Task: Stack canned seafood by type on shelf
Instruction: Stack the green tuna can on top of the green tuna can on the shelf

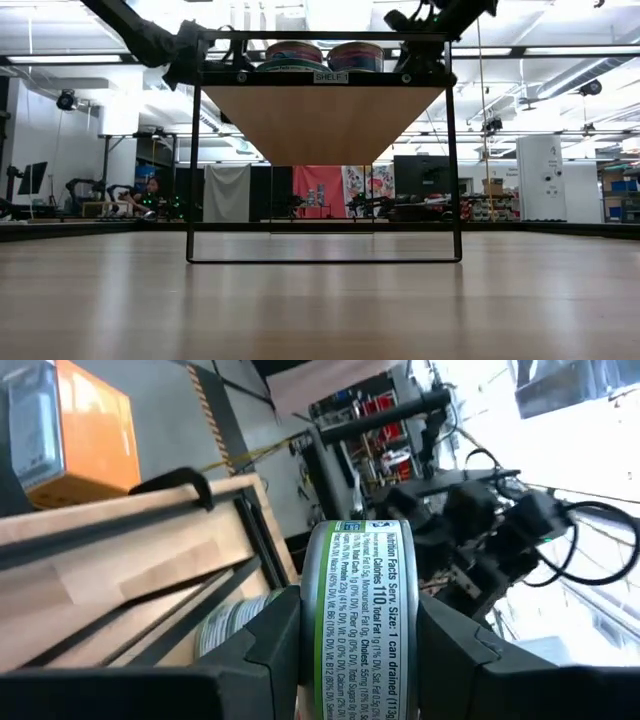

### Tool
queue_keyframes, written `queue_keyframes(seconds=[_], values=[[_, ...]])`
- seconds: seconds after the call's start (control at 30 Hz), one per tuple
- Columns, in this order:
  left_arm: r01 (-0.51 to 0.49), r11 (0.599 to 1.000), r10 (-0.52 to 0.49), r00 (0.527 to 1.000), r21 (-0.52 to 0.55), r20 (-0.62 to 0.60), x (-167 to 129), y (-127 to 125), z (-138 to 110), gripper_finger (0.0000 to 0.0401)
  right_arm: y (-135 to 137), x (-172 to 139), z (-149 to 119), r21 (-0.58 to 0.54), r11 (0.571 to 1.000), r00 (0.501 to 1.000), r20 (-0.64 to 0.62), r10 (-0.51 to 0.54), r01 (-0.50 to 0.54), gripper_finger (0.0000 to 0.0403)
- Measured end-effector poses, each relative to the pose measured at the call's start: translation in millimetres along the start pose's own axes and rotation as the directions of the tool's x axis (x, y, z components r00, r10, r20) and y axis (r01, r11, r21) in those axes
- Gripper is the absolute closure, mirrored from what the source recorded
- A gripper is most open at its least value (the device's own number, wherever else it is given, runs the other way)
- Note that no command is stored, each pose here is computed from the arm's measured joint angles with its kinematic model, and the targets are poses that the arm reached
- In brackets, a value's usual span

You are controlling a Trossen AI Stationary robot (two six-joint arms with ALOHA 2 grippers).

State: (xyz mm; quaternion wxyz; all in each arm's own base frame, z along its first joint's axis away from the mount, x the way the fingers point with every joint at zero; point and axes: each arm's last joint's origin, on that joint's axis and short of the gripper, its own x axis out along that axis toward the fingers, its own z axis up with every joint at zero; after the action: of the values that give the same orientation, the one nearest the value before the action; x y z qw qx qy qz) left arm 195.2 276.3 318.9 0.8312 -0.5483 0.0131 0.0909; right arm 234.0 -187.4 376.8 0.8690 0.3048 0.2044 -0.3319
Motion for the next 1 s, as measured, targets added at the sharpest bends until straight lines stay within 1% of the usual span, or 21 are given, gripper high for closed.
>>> queue_keyframes(seconds=[0.07, 0.17, 0.3, 0.47, 0.57, 0.63, 0.77, 0.9, 1.0], values=[[0.000, 1.000, 0.000, 1.000, 0.000, 0.017, -0.3, -3.3, 2.5, 0.0279, -5.5, 7.0, 3.3, 0.021, 0.999, 1.000, -0.006, 0.025, -0.025, 0.0392], [-0.002, 1.000, 0.003, 0.999, -0.028, 0.049, 1.5, -9.9, 4.9, 0.0279, -14.5, 13.5, 6.7, 0.049, 0.998, 0.999, -0.019, 0.046, -0.045, 0.0392], [0.008, 0.999, -0.005, 0.998, -0.043, 0.068, 7.6, -19.4, 7.2, 0.0279, -22.5, 16.2, 9.0, 0.074, 0.997, 0.999, -0.021, 0.029, -0.027, 0.0392], [0.013, 0.995, -0.002, 0.995, -0.104, 0.104, 26.4, -33.6, 6.4, 0.0279, -25.6, 14.1, 10.4, 0.085, 0.996, 1.000, -0.015, 0.022, -0.020, 0.0392], [0.037, 0.994, -0.028, 0.996, -0.103, 0.086, 36.1, -45.2, 6.4, 0.0279, -25.6, 12.4, 10.3, 0.099, 0.995, 1.000, -0.016, 0.021, -0.019, 0.0392], [0.031, 0.994, -0.022, 0.996, -0.105, 0.082, 40.4, -48.9, 6.0, 0.0279, -25.5, 12.0, 10.3, 0.099, 0.995, 1.000, -0.016, 0.021, -0.019, 0.0392], [-0.021, 0.989, 0.031, 0.998, -0.148, 0.061, 49.4, -44.1, 1.1, 0.0279, -25.4, 11.7, 10.3, 0.099, 0.995, 1.000, -0.016, 0.021, -0.019, 0.0392], [-0.015, 0.986, 0.020, 0.999, -0.166, 0.030, 60.1, -50.6, -11.1, 0.0279, -25.2, 10.8, 10.4, 0.098, 0.995, 1.000, -0.014, 0.022, -0.020, 0.0392], [-0.029, 0.982, 0.034, 0.999, -0.187, 0.022, 63.8, -51.3, -16.0, 0.0279, -25.1, 10.7, 10.3, 0.098, 0.995, 1.000, -0.014, 0.022, -0.020, 0.0392]])
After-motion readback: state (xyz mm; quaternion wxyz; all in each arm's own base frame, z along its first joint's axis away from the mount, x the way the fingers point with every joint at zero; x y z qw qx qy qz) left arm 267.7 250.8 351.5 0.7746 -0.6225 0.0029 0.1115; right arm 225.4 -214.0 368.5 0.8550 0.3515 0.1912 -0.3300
